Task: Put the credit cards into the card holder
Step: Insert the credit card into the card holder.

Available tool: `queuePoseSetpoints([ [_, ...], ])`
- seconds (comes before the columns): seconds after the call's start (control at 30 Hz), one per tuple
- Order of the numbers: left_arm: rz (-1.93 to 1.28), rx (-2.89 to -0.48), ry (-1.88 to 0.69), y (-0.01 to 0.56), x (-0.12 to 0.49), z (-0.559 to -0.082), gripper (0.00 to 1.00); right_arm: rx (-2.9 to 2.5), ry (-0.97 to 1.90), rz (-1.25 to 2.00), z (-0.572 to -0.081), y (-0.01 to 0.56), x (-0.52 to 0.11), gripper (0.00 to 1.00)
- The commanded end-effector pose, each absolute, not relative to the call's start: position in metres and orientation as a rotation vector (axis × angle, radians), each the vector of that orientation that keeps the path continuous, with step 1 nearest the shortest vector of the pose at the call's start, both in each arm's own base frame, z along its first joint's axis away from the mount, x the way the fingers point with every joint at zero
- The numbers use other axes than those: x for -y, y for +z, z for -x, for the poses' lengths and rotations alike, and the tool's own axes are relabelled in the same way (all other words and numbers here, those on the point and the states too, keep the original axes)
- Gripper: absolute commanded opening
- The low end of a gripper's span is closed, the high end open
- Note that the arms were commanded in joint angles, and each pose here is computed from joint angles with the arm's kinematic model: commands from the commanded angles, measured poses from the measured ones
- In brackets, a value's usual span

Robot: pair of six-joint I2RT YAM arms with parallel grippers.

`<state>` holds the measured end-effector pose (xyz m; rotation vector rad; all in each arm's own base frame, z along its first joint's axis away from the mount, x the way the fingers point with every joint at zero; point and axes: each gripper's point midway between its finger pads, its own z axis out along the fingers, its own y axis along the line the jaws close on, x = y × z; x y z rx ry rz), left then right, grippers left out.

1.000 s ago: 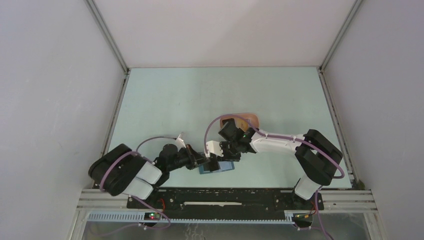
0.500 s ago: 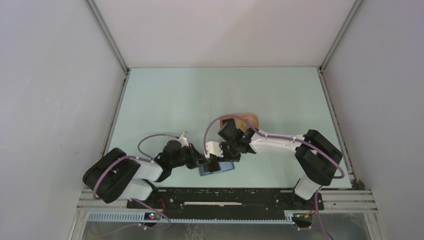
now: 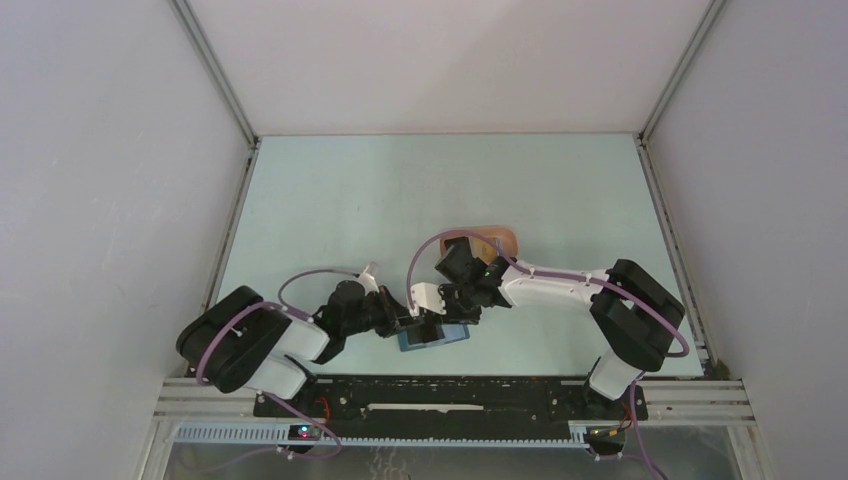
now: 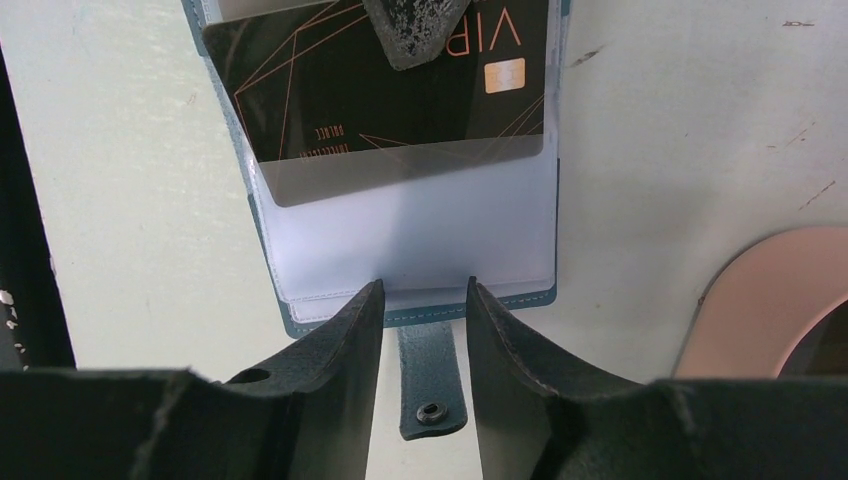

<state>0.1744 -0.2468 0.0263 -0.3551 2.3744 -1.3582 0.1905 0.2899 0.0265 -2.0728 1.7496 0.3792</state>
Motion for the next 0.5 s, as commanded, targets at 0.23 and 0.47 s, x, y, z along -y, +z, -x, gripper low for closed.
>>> queuePoseSetpoints([
  [0.23, 0.379, -2.374, -1.378, 0.018, 0.254, -0.179, 0.00, -1.722, 0.496, 2.015, -0.179, 0.054, -0.309, 0.46],
  [0.47, 0.375, -2.390, -1.368, 0.014, 0.255, -0.179, 0.03, -1.555, 0.665, 2.032, -0.155, 0.081, -0.329, 0.37],
])
